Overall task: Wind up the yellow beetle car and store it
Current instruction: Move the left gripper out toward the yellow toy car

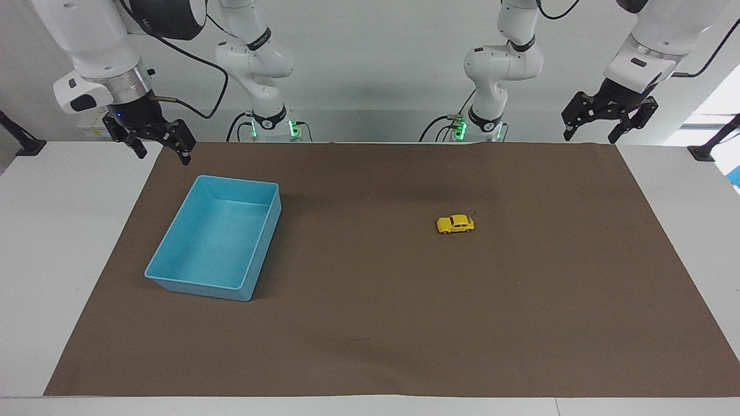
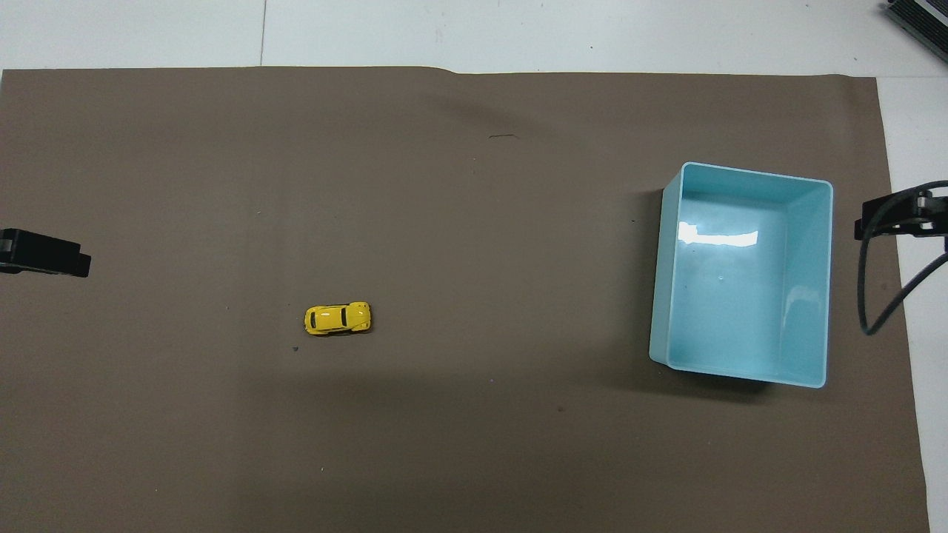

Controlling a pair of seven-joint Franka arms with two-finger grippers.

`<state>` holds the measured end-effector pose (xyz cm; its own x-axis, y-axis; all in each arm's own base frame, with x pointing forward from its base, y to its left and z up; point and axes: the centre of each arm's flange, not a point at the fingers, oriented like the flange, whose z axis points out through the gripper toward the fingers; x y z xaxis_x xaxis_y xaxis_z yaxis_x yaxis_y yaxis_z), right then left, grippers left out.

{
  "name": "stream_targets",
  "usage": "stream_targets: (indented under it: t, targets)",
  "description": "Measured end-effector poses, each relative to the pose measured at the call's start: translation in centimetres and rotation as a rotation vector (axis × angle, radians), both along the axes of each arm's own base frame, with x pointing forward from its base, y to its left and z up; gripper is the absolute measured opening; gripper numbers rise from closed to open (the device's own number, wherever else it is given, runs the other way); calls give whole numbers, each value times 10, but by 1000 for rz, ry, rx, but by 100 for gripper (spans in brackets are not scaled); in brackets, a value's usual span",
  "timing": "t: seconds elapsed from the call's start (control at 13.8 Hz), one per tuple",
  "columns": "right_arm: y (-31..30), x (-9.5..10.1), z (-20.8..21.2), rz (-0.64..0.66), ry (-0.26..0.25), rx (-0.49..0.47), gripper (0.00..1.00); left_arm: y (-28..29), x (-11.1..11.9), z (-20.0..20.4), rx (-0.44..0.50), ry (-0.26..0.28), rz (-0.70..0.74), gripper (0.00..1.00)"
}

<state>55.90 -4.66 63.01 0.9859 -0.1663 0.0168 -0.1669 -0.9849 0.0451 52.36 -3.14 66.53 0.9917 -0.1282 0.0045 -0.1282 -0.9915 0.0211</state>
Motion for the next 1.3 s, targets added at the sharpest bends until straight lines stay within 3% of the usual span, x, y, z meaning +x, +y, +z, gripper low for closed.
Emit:
stream_targets:
  t: [0.87,1.3]
  targets:
    - [0,0,0,0,0,0,100,-1,-2,-13,2,30,13,100]
    - [0,0,0,0,0,0,100,2,-25,-26,9,68,162,100]
